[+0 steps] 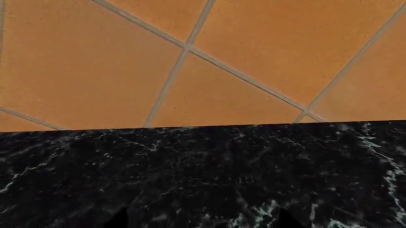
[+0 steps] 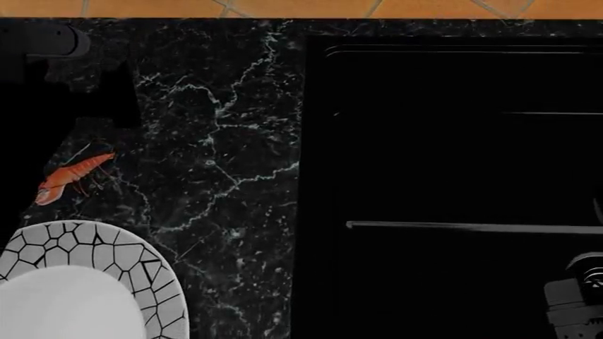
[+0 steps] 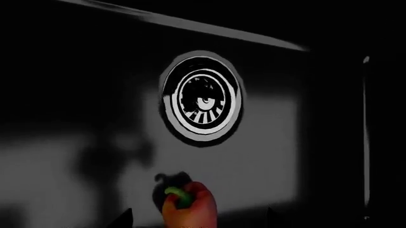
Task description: Pick the bell pepper from the sink and place it on the plate located on the counter
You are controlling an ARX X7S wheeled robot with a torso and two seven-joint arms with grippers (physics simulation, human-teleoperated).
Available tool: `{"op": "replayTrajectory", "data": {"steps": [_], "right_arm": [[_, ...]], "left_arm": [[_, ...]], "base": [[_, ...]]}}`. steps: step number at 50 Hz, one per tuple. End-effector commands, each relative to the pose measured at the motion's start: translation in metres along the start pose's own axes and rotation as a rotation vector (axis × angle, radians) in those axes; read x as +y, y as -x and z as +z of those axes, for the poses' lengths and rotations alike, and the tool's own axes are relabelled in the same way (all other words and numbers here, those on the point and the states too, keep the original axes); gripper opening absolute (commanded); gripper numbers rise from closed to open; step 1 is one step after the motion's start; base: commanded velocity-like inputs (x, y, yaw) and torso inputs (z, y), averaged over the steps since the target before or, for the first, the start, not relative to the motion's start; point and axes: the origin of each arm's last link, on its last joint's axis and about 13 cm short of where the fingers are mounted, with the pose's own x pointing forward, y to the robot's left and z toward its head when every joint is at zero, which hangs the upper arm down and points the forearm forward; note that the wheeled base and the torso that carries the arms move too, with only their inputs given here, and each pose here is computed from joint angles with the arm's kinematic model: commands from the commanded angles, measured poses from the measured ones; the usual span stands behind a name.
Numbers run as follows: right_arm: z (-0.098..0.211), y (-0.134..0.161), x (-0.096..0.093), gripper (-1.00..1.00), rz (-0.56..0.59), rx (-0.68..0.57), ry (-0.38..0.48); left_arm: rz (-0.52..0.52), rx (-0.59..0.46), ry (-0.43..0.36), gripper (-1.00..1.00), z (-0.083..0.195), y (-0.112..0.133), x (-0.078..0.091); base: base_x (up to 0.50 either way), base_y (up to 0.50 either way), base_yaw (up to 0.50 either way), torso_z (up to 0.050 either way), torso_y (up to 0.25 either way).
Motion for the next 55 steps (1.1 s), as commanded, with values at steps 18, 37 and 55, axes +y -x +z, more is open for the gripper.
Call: {"op": "replayTrajectory", "data": {"steps": [18, 37, 55], "right_arm": [[-0.014, -0.041, 0.006, 1.0, -0.01, 0.042, -0.04], [-0.03, -0.056, 0.008, 1.0, -0.005, 0.072, -0.063], [-0.032, -0.068, 0.01, 1.0, -0.008, 0.09, -0.081]], "left_arm": [[0.007, 0.005, -0.012, 1.0, 0.0, -0.001, -0.001], [0.009, 0.009, -0.01, 1.0, -0.004, 0.001, -0.001], [0.013, 0.015, -0.008, 1.0, -0.007, -0.002, -0.001]], "base": [[0.0, 0.0, 0.0, 0.0, 0.0], [0.0, 0.0, 0.0, 0.0, 0.0], [0.0, 0.0, 0.0, 0.0, 0.0]]}}
